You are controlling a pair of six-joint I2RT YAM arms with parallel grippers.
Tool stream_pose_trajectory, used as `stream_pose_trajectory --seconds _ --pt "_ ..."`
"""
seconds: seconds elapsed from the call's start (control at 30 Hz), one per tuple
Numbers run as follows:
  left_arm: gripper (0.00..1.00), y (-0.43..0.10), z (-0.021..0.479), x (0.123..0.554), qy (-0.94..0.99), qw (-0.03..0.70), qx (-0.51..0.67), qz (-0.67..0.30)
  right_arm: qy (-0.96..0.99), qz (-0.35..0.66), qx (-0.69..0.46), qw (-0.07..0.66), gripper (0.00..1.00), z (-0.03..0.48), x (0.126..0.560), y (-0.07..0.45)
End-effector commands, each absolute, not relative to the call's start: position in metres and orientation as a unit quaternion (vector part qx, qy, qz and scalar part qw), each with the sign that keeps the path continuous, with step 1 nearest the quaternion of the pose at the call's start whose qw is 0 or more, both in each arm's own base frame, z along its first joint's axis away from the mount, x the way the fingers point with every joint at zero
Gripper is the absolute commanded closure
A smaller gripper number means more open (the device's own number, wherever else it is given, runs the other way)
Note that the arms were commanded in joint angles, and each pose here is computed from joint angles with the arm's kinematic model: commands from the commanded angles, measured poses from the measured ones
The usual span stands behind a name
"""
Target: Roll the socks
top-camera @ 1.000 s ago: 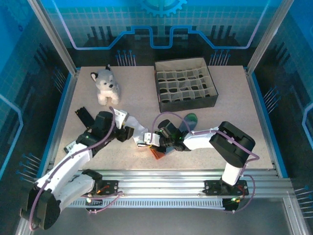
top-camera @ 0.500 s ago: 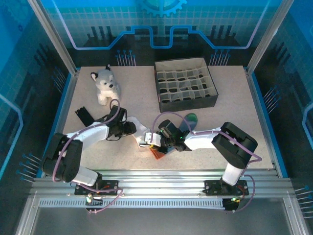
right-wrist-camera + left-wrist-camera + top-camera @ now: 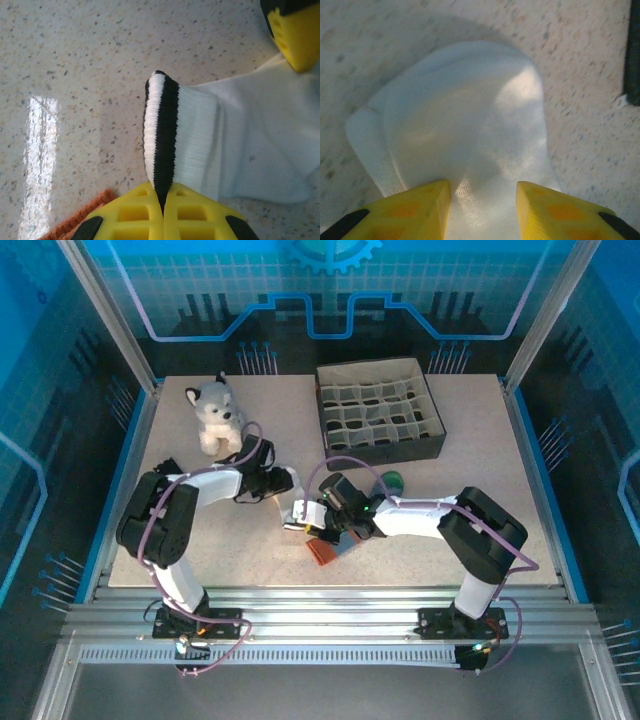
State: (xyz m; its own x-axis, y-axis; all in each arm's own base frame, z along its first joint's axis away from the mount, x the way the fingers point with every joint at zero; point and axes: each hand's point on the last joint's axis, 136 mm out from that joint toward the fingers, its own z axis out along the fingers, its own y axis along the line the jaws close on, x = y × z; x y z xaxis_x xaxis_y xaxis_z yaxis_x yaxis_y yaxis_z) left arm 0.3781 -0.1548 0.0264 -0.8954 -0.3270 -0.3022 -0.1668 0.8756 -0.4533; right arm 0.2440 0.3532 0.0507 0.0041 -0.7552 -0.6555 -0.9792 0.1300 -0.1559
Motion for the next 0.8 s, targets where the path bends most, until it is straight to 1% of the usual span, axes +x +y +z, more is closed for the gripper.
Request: stream_pose_trajectory --seconds 0.0,0.13,0.27,0.37,0.53,0.63,0.7,0.77 --pt "0.6 -0.167 0.031 0.397 0.948 0.195 -0.096 -0.234 0.689 0.184 -0.637 0.292 1.0 0.051 0.245 0.349" --pt "0.6 -0.175 0.032 0.418 0.948 0.203 -0.068 -0.237 0.7 0.179 -0.634 0.276 1.0 0.046 0.255 0.346" --pt "0.6 -0.184 0.047 0.443 0.941 0.233 -0.016 -0.244 0.704 0.175 -0.637 0.261 1.0 0.038 0.266 0.344" --pt "0.57 -0.185 0.071 0.462 0.927 0.269 0.037 -0.259 0.707 0.183 -0.637 0.246 1.0 0.035 0.273 0.341" --pt "0.5 -0.17 0.122 0.48 0.885 0.346 0.144 -0.277 0.709 0.194 -0.639 0.228 1.0 0.03 0.28 0.339" --pt "0.48 -0.153 0.145 0.475 0.853 0.394 0.218 -0.265 0.712 0.206 -0.637 0.211 1.0 0.027 0.28 0.339" --pt "0.47 -0.15 0.151 0.456 0.82 0.416 0.292 -0.262 0.713 0.215 -0.637 0.198 1.0 0.027 0.28 0.339" --pt "0.45 -0.152 0.144 0.431 0.789 0.423 0.369 -0.249 0.714 0.225 -0.636 0.185 1.0 0.027 0.278 0.338"
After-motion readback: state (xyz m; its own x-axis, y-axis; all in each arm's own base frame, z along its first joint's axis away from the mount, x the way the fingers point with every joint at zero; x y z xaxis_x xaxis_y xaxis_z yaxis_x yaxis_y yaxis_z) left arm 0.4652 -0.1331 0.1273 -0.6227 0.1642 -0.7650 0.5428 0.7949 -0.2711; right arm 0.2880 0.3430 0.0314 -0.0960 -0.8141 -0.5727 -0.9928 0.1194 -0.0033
